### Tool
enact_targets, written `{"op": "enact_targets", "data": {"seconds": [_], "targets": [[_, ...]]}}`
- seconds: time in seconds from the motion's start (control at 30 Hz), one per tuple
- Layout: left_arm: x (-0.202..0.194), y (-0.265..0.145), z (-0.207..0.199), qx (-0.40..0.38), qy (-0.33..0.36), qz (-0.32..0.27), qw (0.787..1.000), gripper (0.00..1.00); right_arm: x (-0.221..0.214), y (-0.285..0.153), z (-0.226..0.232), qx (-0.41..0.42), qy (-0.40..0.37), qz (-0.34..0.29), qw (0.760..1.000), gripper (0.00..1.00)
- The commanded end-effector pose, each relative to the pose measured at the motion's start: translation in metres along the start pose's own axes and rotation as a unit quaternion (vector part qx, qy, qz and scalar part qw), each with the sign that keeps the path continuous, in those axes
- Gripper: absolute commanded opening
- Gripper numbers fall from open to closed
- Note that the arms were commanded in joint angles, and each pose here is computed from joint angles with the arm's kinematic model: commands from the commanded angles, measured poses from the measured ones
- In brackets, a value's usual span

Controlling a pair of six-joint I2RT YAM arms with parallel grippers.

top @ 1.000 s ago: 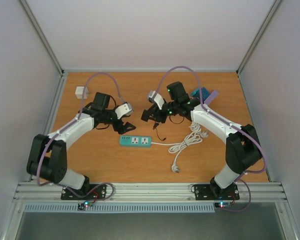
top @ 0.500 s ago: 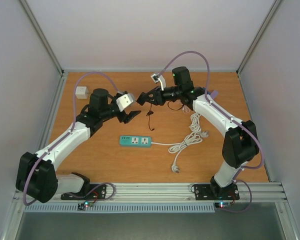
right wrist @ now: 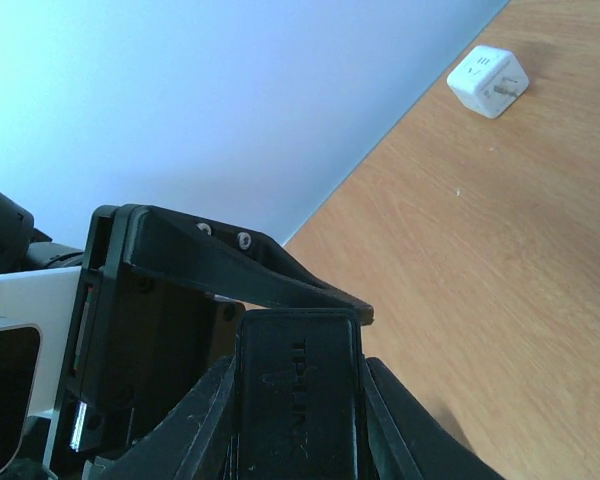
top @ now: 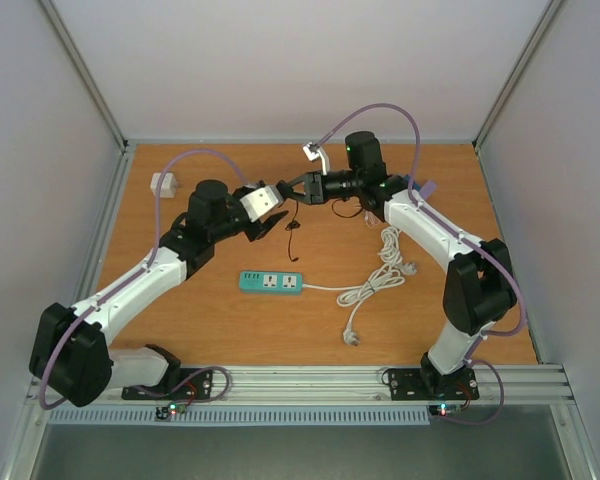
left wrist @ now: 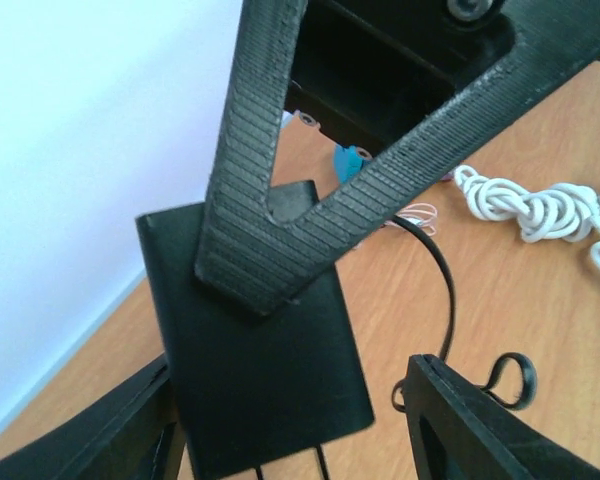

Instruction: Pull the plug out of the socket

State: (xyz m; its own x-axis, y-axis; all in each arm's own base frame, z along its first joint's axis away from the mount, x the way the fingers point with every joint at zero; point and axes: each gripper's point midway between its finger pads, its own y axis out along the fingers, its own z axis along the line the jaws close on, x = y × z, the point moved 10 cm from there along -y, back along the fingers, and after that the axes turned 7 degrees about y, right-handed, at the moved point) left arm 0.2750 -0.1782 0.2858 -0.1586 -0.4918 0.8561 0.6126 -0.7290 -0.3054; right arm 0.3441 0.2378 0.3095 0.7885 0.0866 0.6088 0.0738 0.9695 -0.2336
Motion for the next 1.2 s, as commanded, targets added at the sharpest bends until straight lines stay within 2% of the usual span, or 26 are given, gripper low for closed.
{"op": "enact_targets", "data": {"seconds": [0.0, 0.23, 0.33, 0.4, 0.57, 0.7, 0.93, 1.17], "targets": [[0.027, -0.008, 0.013, 0.052, 0.022, -0.05, 0.997, 0.57, 0.001, -0.001, 0.003, 0.019, 0.015, -0.005, 1.0, 0.17], [0.029, -0.007, 0.016, 0.057, 0.008, -0.049, 0.997, 0.42, -0.001, 0.0, 0.0, 0.022, 0.021, -0.003, 1.0, 0.19], [0.03, -0.007, 0.017, 0.06, 0.001, -0.049, 0.997, 0.35, -0.002, 0.001, -0.001, 0.022, 0.021, -0.002, 1.0, 0.22], [0.03, -0.007, 0.017, 0.059, -0.003, -0.046, 0.997, 0.32, -0.001, 0.001, -0.001, 0.022, 0.038, -0.003, 0.999, 0.31], [0.02, -0.003, 0.02, 0.058, -0.02, -0.01, 0.998, 0.28, 0.004, -0.006, -0.001, 0.015, 0.036, -0.013, 0.999, 0.69], [0.007, 0.0, 0.037, 0.059, -0.062, 0.028, 0.996, 0.28, 0.012, -0.019, -0.001, 0.002, 0.023, -0.028, 0.999, 0.83], [-0.043, 0.011, 0.083, 0.086, -0.151, 0.107, 0.979, 0.29, 0.017, -0.038, 0.004, -0.04, -0.034, -0.046, 0.998, 0.9], [-0.095, 0.029, 0.129, 0.115, -0.214, 0.177, 0.954, 0.29, 0.01, -0.053, -0.005, -0.08, -0.044, -0.046, 0.995, 0.91]]}}
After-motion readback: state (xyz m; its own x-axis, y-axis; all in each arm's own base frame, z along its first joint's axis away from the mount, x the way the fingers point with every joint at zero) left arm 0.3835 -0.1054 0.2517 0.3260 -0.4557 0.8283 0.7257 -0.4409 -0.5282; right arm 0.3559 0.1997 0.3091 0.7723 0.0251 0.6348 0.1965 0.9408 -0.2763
